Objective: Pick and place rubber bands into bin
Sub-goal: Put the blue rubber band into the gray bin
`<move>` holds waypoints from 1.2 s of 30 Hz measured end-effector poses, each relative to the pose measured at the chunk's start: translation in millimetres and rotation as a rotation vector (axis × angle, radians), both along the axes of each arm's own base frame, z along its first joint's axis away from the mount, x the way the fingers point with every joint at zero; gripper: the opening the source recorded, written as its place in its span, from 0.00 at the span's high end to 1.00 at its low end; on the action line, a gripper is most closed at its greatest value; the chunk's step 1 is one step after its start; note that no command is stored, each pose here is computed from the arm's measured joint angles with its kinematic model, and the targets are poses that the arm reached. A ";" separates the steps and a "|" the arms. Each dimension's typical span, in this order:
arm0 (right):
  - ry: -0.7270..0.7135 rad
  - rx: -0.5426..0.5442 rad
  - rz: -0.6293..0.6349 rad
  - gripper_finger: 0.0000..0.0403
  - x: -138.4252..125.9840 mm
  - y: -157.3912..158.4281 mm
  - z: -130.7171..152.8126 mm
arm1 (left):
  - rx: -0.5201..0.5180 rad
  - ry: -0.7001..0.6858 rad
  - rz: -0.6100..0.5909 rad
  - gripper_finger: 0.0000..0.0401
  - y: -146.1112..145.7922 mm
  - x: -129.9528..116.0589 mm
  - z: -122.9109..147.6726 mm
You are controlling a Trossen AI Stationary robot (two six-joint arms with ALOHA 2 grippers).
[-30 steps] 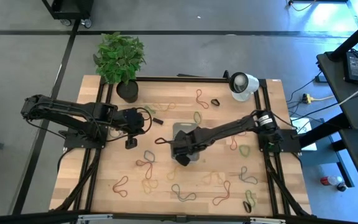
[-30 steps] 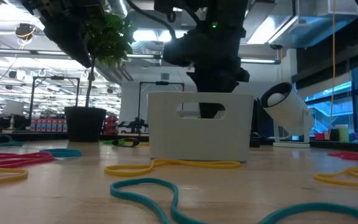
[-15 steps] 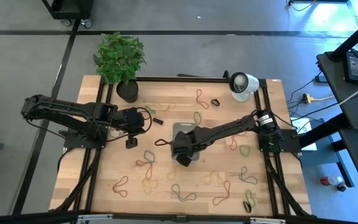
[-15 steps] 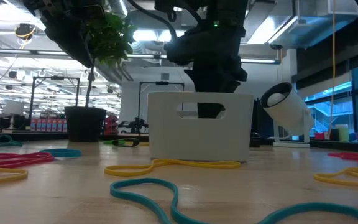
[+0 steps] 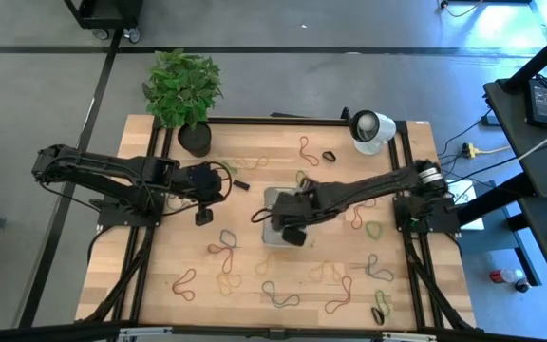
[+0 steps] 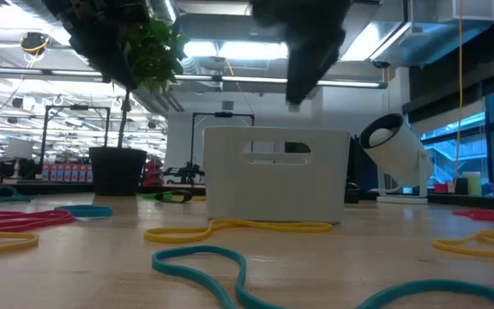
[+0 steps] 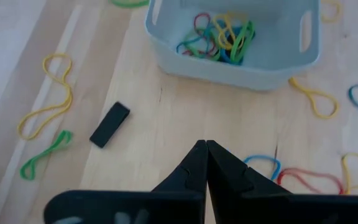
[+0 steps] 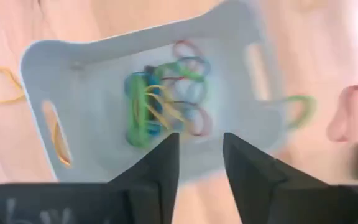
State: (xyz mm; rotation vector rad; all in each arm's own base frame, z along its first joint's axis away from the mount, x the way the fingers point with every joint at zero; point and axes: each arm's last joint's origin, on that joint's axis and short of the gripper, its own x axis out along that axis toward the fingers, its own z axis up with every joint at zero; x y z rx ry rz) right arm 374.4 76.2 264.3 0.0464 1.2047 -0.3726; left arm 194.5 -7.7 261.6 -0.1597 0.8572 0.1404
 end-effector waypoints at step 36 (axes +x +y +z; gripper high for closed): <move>-0.519 0.413 -0.136 0.99 -229.1 -7.3 -81.4 | -0.106 0.520 0.346 0.78 -70.5 77.5 -83.6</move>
